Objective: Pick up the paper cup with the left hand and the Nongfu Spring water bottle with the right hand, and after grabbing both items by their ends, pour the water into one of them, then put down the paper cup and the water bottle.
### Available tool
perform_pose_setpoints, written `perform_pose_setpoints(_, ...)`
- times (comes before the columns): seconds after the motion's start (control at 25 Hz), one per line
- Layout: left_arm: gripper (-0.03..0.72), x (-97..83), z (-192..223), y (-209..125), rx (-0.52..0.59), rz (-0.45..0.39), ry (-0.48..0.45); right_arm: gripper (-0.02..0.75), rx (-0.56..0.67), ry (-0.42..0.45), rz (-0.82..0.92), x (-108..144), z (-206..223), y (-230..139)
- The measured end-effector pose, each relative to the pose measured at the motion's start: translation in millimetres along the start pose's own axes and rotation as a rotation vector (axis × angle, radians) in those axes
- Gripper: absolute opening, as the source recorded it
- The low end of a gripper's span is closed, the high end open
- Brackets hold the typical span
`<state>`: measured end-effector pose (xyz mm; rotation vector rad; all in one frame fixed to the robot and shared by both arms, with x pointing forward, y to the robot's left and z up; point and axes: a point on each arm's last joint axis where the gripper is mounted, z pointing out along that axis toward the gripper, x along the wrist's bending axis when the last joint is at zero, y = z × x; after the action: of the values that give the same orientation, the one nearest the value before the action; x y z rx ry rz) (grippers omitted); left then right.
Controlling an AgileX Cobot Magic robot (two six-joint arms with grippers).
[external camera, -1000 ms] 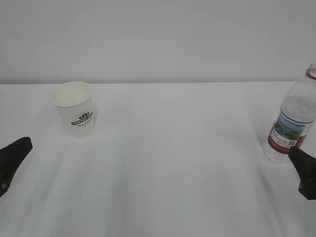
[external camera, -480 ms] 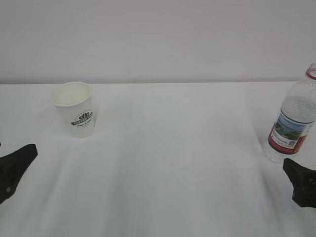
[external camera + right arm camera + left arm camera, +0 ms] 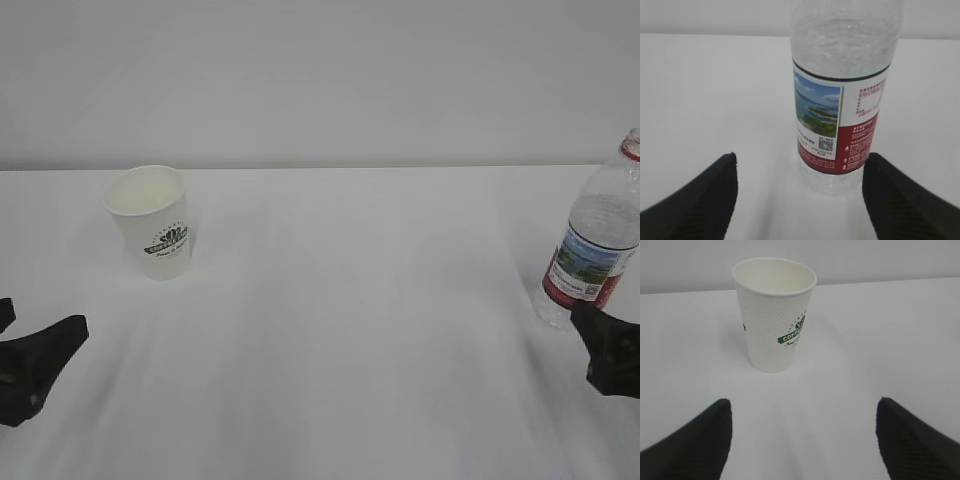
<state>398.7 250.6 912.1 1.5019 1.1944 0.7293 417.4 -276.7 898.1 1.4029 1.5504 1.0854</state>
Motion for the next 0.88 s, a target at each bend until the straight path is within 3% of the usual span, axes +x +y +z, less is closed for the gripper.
perform_pose_setpoints(0.52, 0.66, 0.1, 0.7, -0.2, 0.002, -0.013, 0.0, 0.591, -0.064, -0.029, 0.017, -2.0, 14.2, 14.0)
perform_pose_setpoints(0.88, 0.645, 0.1, 0.7, -0.2, 0.002, -0.021, 0.0, 0.59, -0.013, -0.056, 0.026, -4.4, 25.8, 5.4)
